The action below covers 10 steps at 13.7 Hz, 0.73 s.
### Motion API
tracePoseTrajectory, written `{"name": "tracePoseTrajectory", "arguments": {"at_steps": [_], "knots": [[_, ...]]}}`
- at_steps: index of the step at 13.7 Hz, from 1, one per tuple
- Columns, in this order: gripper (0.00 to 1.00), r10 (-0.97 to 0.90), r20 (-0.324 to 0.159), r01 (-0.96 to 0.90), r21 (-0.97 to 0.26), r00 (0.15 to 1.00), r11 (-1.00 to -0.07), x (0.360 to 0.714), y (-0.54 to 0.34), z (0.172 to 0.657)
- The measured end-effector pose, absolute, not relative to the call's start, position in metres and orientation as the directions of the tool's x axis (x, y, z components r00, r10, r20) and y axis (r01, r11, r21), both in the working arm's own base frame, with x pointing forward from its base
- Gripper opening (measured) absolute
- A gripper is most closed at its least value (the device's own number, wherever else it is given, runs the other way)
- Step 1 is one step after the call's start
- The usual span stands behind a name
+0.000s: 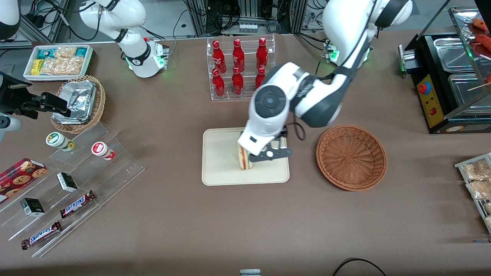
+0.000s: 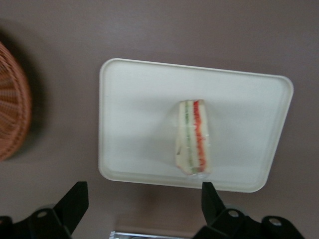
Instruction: Place sandwich from basket to tray
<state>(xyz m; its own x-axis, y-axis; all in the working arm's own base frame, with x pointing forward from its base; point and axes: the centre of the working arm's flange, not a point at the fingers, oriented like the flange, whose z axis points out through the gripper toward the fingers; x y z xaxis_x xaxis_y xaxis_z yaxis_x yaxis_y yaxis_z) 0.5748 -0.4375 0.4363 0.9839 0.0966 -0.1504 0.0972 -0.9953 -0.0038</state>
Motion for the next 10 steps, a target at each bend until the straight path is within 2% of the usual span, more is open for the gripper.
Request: {"name": "tracePoseTrajectory", "arguments": {"at_steps": [4, 8, 10], "knots": [[1.0, 0.028, -0.18, 0.028, -0.002, 0.983, -1.0, 0.606, -0.34, 0.446], [1.0, -0.044, -0.197, -0.042, 0.014, 0.979, -0.999, 0.618, -0.239, 0.461], [1.0, -0.081, -0.191, -0.078, 0.024, 0.978, -0.997, 0.62, -0.187, 0.473]]}}
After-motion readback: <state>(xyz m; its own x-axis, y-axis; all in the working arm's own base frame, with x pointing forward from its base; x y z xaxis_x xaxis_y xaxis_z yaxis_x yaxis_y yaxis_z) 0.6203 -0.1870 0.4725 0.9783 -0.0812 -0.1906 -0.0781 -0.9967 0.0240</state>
